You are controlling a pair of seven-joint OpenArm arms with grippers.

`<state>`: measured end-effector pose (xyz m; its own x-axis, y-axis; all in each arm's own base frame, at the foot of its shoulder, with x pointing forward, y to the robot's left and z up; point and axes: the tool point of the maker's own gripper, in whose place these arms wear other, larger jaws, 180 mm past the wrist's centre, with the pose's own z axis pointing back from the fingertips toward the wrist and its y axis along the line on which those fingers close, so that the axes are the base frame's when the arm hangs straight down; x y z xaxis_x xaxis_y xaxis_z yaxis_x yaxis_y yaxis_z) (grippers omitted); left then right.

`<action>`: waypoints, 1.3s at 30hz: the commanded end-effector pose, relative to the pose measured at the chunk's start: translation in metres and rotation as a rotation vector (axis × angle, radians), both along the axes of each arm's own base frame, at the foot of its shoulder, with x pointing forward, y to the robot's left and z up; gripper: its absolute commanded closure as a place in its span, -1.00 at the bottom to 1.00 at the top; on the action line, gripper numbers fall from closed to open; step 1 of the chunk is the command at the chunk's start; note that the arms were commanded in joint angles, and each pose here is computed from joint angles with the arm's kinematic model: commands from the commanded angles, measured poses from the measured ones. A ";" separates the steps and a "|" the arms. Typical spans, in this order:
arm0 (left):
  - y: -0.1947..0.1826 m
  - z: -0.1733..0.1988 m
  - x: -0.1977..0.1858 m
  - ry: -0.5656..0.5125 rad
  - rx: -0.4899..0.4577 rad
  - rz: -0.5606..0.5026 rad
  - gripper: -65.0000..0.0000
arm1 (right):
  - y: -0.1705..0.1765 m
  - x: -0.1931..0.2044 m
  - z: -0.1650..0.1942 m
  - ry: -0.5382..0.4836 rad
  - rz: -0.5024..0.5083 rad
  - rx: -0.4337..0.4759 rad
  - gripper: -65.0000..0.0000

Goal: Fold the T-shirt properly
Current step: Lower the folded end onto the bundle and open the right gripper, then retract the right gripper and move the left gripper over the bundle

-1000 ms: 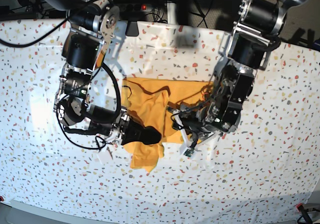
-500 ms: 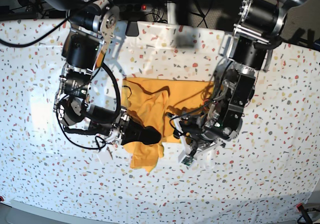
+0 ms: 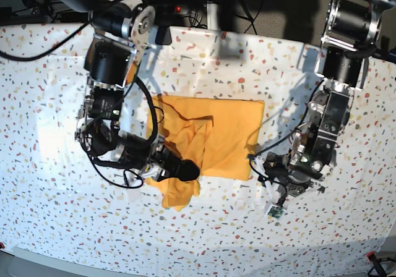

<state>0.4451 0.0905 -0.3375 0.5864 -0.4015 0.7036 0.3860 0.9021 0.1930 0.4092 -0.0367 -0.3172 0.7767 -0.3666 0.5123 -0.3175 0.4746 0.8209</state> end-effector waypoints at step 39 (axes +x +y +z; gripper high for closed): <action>0.119 0.064 0.005 -0.257 0.419 0.250 0.32 | 0.114 -0.014 0.117 -0.220 0.339 0.318 0.07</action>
<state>0.4383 0.2074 -0.2990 0.5773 -0.5413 0.6113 0.1071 0.7923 0.6006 0.3871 0.0765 -0.2254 0.8008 -0.2475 0.5455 -0.5439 0.0812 0.8352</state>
